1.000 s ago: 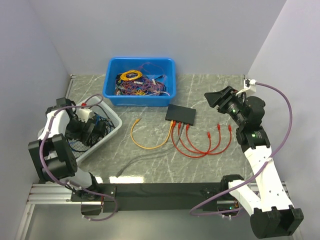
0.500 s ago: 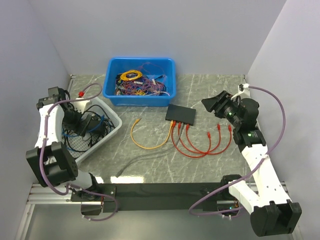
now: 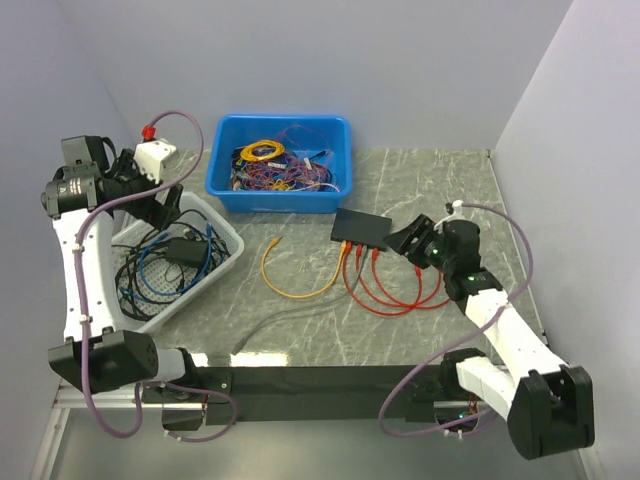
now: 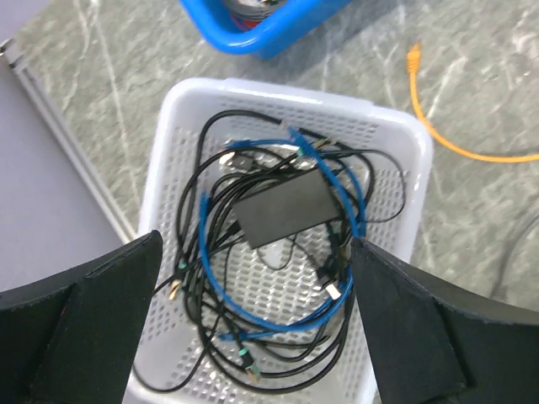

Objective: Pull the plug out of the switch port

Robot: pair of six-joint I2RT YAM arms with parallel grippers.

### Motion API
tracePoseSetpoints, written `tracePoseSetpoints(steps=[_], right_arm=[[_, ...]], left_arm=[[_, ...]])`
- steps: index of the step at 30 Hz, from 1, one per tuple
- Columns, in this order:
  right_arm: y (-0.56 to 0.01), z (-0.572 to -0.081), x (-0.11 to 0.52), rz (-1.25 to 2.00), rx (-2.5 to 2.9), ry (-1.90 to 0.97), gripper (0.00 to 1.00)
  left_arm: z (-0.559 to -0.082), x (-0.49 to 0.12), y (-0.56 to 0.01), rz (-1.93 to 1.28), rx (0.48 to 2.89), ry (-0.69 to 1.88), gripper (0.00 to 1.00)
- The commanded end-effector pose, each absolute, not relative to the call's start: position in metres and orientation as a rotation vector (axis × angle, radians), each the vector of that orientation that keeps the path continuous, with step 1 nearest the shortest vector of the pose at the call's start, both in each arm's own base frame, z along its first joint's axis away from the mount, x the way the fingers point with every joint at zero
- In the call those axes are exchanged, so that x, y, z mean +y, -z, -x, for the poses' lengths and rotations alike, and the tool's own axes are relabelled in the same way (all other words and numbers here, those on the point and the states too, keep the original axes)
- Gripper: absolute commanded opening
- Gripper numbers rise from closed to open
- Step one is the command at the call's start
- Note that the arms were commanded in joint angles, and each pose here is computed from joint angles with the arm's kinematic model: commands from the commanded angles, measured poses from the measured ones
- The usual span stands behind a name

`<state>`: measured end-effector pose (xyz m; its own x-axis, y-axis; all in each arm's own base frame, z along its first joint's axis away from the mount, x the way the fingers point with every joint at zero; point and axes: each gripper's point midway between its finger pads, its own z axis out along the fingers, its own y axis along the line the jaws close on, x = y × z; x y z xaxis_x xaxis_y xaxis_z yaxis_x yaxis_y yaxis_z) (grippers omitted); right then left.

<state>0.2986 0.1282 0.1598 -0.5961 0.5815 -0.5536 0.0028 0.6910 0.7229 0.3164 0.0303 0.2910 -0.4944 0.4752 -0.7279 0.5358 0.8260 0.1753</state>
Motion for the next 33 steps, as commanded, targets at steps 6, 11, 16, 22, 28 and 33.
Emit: tracePoseSetpoints(steps=[6, 11, 16, 22, 28, 33], right_arm=[[-0.116, -0.326, 0.149, -0.62, 2.037, -1.061, 0.6], [-0.097, -0.348, 0.158, -0.673, 2.02, -1.147, 0.51], [-0.066, -0.351, 0.151, -0.766, 2.069, -1.079, 0.47], [-0.043, -0.343, 0.139, -0.815, 2.125, -0.962, 0.46], [-0.032, -0.353, 0.14, -0.845, 2.131, -0.968, 0.46], [-0.026, -0.355, 0.141, -0.918, 2.108, -0.994, 0.46]], left_arm=[[-0.338, -0.092, -0.274, -0.905, 2.097, 0.29, 0.99], [-0.332, -0.204, -0.239, -1.102, 2.071, 0.48, 0.99], [-0.309, -0.283, -0.205, -1.22, 2.038, 0.573, 0.9], [-0.263, -0.363, -0.156, -1.409, 2.011, 0.62, 0.85], [-0.253, -0.389, -0.115, -1.456, 2.057, 0.6, 0.83], [-0.257, -0.387, -0.083, -1.445, 2.119, 0.551, 0.8]])
